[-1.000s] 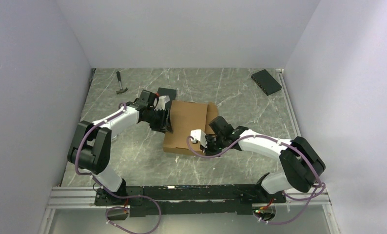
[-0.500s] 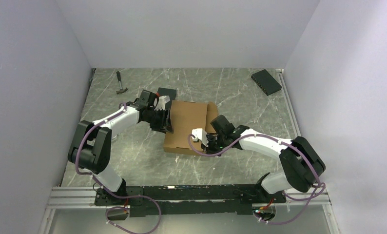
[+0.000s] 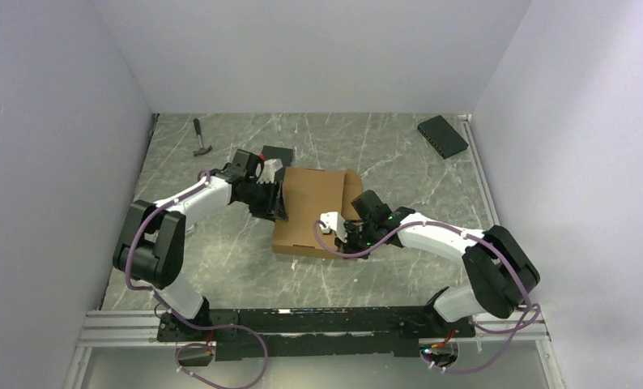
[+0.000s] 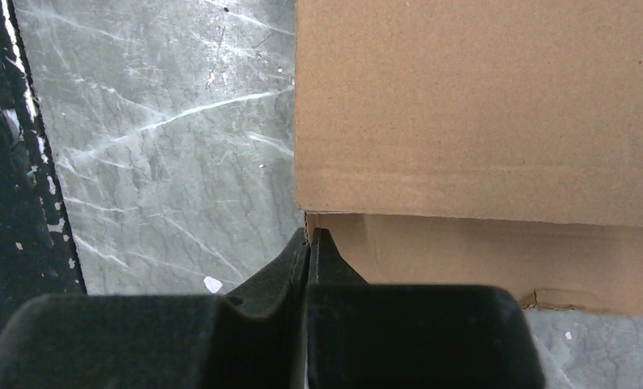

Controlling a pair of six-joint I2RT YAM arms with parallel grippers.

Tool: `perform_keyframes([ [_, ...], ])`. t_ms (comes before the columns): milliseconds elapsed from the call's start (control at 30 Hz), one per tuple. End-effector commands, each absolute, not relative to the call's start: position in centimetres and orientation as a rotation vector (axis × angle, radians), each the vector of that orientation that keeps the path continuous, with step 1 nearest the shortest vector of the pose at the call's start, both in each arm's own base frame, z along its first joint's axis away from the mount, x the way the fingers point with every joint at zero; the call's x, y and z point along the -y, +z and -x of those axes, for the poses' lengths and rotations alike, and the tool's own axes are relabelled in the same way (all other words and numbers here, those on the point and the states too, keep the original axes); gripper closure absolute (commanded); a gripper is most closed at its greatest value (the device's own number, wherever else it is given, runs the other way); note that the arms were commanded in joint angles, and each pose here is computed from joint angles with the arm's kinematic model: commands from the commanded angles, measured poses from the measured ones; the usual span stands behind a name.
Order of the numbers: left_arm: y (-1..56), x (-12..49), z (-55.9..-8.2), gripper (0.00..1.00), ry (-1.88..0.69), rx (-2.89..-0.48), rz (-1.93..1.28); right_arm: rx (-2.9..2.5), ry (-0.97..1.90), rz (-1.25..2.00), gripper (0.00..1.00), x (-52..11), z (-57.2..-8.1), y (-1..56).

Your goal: Fold the paper box

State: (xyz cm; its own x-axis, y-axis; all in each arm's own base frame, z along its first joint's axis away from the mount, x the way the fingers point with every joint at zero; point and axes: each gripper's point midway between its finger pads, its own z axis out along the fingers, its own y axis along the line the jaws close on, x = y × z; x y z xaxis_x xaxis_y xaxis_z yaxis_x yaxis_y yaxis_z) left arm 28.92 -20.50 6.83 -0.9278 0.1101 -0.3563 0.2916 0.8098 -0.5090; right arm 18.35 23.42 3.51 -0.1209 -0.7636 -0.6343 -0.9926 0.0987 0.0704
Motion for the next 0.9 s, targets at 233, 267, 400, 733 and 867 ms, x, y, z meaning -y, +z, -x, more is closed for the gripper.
perform_keyframes([
  [233, 7.2, 21.6, -28.6, 0.52, -0.898, -2.693, -0.331, -1.938, 0.729, 1.656, 1.0, -24.4, -19.4, 4.5],
  [267, 7.2, 21.6, -28.5, 0.52, -0.899, -2.693, -0.332, -1.942, 0.728, 1.651, 1.0, -24.4, -19.5, 4.4],
  [400, 7.1, 21.6, -28.5, 0.52, -0.904, -2.695, -0.332, -1.953, 0.724, 1.633, 1.0, -24.5, -19.8, 4.5],
  [733, 7.0, 21.9, -28.4, 0.52, -0.933, -2.699, -0.331, -1.897, 0.739, 1.641, 1.0, -25.4, -20.0, 6.0],
  [867, 7.0, 22.1, -28.3, 0.52, -0.945, -2.7, -0.329, -1.883, 0.737, 1.666, 1.0, -26.2, -19.8, 6.3],
])
